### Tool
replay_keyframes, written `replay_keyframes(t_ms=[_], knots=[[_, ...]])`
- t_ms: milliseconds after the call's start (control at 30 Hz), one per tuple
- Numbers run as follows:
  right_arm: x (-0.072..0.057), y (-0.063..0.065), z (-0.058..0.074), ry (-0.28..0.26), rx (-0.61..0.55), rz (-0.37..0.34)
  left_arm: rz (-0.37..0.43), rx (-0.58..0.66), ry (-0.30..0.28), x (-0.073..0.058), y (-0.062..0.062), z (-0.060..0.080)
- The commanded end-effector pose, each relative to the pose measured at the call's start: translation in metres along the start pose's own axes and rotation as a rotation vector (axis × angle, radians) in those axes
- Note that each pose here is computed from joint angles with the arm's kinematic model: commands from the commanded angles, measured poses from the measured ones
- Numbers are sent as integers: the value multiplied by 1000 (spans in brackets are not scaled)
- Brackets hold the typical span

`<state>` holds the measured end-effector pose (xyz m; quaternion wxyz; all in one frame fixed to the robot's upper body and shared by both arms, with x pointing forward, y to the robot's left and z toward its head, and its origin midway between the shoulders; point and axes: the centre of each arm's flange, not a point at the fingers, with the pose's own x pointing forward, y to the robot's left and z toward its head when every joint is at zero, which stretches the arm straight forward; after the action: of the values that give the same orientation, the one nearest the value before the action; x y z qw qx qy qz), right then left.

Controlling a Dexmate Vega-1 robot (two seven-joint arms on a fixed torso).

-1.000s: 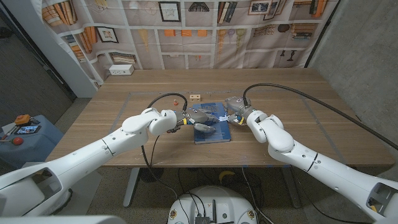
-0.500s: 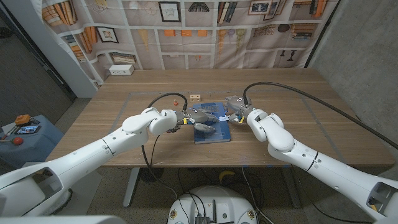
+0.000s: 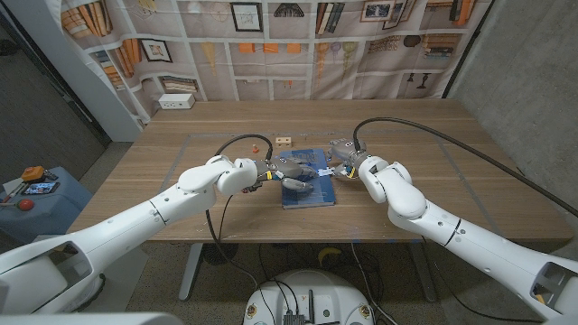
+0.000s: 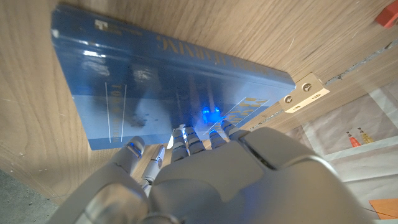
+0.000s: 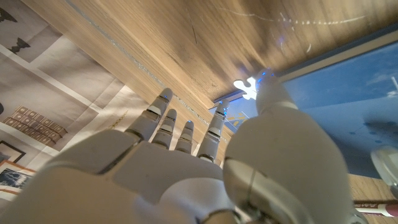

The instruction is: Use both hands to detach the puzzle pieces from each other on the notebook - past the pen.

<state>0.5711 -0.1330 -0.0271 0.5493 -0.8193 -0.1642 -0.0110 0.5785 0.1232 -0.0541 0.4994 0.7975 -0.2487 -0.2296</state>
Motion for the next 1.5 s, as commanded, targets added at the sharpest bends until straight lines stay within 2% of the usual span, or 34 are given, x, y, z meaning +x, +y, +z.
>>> replay_keyframes(t_ms=[33, 400, 1500], knots=[[2, 6, 2, 1, -11, 30, -4, 0, 3, 1, 0, 1], [5, 11, 3, 4, -12, 26, -3, 1, 3, 1, 1, 1], [5, 14, 5, 13, 22, -26, -8, 2, 11, 0, 1, 2]])
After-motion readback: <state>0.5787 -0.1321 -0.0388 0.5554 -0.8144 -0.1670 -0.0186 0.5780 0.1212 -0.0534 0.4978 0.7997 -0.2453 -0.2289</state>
